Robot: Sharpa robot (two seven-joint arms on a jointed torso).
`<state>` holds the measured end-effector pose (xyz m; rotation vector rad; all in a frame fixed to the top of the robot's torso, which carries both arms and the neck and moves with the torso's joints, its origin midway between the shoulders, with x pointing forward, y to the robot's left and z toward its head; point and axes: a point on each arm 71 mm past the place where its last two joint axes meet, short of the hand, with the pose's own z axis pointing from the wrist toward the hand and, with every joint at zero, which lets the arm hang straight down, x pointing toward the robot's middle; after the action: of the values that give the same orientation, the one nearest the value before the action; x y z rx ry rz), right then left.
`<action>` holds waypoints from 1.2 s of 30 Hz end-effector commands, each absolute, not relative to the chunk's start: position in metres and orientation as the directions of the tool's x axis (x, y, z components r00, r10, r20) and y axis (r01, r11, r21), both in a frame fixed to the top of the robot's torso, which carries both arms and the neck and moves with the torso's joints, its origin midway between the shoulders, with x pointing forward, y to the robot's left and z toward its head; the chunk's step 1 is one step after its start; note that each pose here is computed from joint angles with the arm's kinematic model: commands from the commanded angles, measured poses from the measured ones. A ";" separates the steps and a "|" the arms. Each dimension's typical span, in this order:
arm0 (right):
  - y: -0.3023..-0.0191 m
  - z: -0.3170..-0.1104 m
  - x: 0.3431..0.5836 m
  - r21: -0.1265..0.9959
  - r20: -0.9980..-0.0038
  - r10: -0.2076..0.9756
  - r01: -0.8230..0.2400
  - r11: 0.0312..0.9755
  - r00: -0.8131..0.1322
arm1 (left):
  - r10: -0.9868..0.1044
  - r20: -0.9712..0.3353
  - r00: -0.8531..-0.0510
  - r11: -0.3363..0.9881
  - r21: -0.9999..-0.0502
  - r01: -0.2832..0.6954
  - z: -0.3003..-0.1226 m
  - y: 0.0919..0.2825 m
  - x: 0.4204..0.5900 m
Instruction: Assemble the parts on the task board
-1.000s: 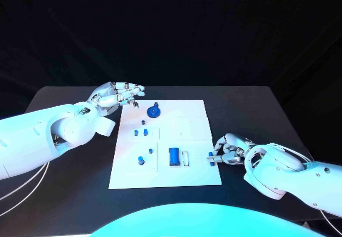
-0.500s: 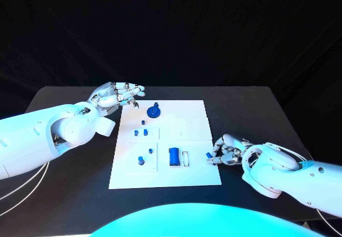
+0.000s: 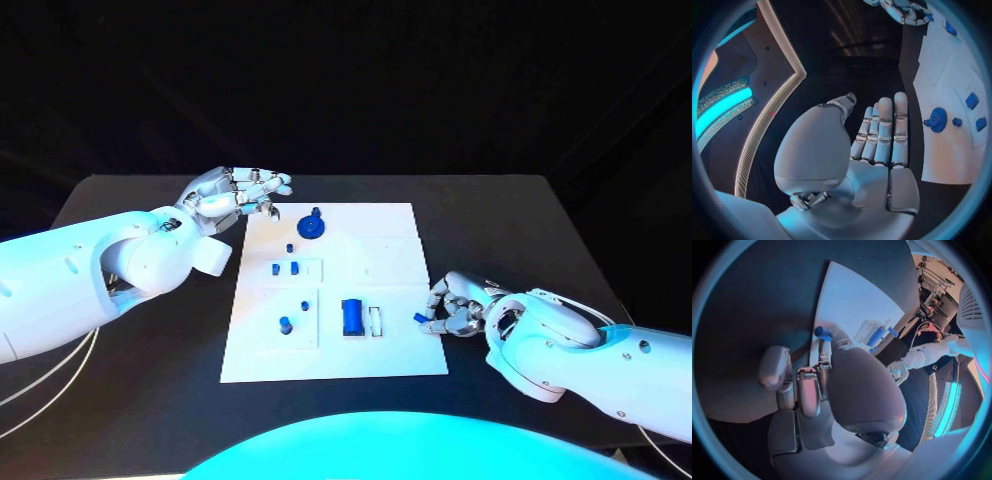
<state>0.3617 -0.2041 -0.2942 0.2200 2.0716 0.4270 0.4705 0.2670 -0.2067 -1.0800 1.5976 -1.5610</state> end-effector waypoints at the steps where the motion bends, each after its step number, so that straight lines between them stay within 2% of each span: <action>1: -0.205 -0.305 0.354 0.368 -0.768 0.314 0.017 0.930 -0.558 | -0.880 0.117 -0.461 -0.066 -0.990 -0.125 -0.206 0.265 0.470; 7: -0.202 -0.294 0.356 0.455 -0.739 0.421 0.071 0.888 -0.526 | -0.880 0.117 -0.461 -0.065 -0.990 -0.126 -0.207 0.265 0.470; 12: -0.193 -0.279 0.359 0.509 -0.726 0.469 0.066 0.858 -0.503 | -0.881 0.116 -0.460 -0.064 -0.990 -0.126 -0.207 0.264 0.470; 17: -0.179 -0.271 0.360 0.552 -0.695 0.499 0.060 0.832 -0.519 | -0.880 0.116 -0.460 -0.064 -0.990 -0.127 -0.207 0.264 0.470; 27: -0.153 -0.279 0.359 0.612 -0.601 0.544 0.100 0.784 -0.585 | -0.876 0.119 -0.467 -0.065 -0.989 -0.130 -0.207 0.261 0.470; 36: -0.142 -0.289 0.360 0.609 -0.575 0.535 0.112 0.785 -0.618 | -0.876 0.118 -0.469 -0.063 -0.989 -0.133 -0.207 0.261 0.470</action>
<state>0.3613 -0.1444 -0.2864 0.4733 2.1497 0.6601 0.4704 0.2640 -0.2075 -1.0909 1.6077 -1.5642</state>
